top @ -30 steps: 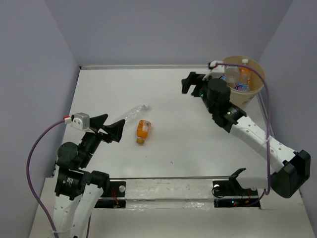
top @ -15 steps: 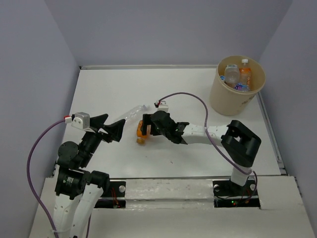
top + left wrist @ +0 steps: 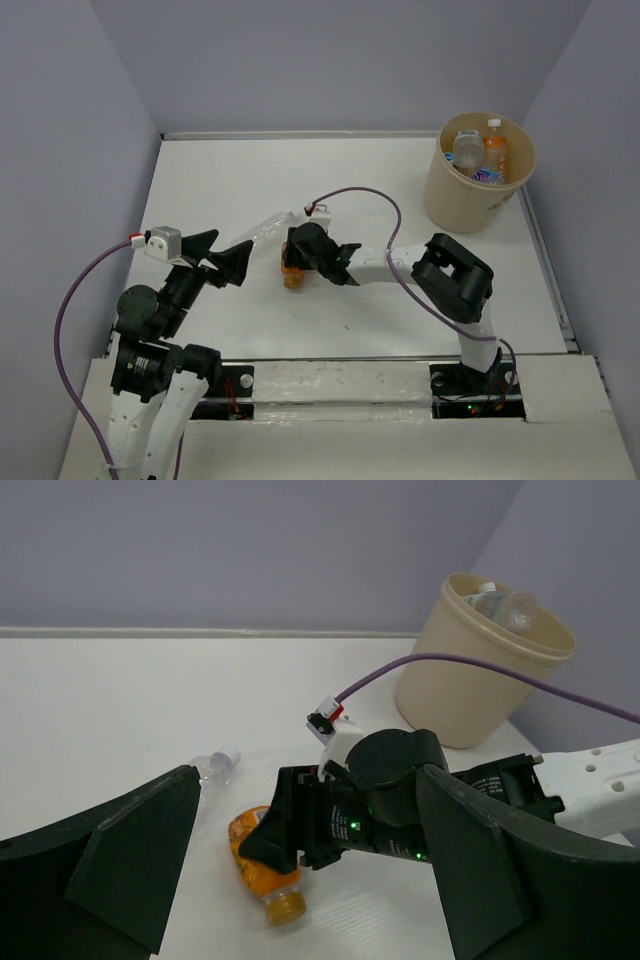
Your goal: Put the plastic bottles in the bin
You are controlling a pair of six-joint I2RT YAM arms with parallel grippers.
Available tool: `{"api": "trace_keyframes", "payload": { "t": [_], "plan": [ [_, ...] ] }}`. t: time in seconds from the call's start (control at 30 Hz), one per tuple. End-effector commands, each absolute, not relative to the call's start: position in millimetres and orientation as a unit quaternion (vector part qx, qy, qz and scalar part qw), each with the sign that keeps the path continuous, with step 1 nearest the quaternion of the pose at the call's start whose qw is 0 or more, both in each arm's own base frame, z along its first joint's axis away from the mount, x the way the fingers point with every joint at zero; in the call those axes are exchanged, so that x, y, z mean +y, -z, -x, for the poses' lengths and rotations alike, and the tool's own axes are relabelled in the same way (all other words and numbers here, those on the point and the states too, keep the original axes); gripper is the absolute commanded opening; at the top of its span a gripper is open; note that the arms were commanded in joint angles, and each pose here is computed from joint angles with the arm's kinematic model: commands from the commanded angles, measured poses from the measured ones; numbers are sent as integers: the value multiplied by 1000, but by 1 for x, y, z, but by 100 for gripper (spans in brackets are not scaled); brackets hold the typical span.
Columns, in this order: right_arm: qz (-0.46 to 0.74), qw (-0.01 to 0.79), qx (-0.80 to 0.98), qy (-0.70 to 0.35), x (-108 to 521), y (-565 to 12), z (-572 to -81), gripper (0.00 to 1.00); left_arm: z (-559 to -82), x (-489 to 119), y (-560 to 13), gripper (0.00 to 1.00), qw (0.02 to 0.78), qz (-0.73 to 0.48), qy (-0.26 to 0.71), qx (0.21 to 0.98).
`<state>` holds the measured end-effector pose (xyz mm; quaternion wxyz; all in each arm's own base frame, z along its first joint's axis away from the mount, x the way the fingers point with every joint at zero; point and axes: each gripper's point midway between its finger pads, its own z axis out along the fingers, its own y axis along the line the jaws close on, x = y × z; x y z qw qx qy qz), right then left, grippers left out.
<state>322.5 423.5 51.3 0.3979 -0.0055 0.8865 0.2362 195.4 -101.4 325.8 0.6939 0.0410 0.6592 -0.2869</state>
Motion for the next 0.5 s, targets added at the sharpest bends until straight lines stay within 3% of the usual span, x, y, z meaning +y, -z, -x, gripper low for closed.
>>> {"api": "trace_keyframes", "payload": {
  "t": [0.0, 0.13, 0.3, 0.47],
  "plan": [
    [-40, 440, 862, -248, 405, -90, -327, 47, -195, -104, -331, 99, 700, -49, 293, 649],
    [-37, 462, 854, -237, 368, -114, -312, 36, -195, -105, -331, 99, 701, -50, 295, 648],
    [-21, 580, 792, -189, 297, -230, -318, 35, -194, -104, -332, 99, 702, -50, 295, 646],
    [-64, 671, 734, -89, 180, -350, -366, 34, -193, -104, -333, 99, 704, -50, 295, 644]
  ]
}}
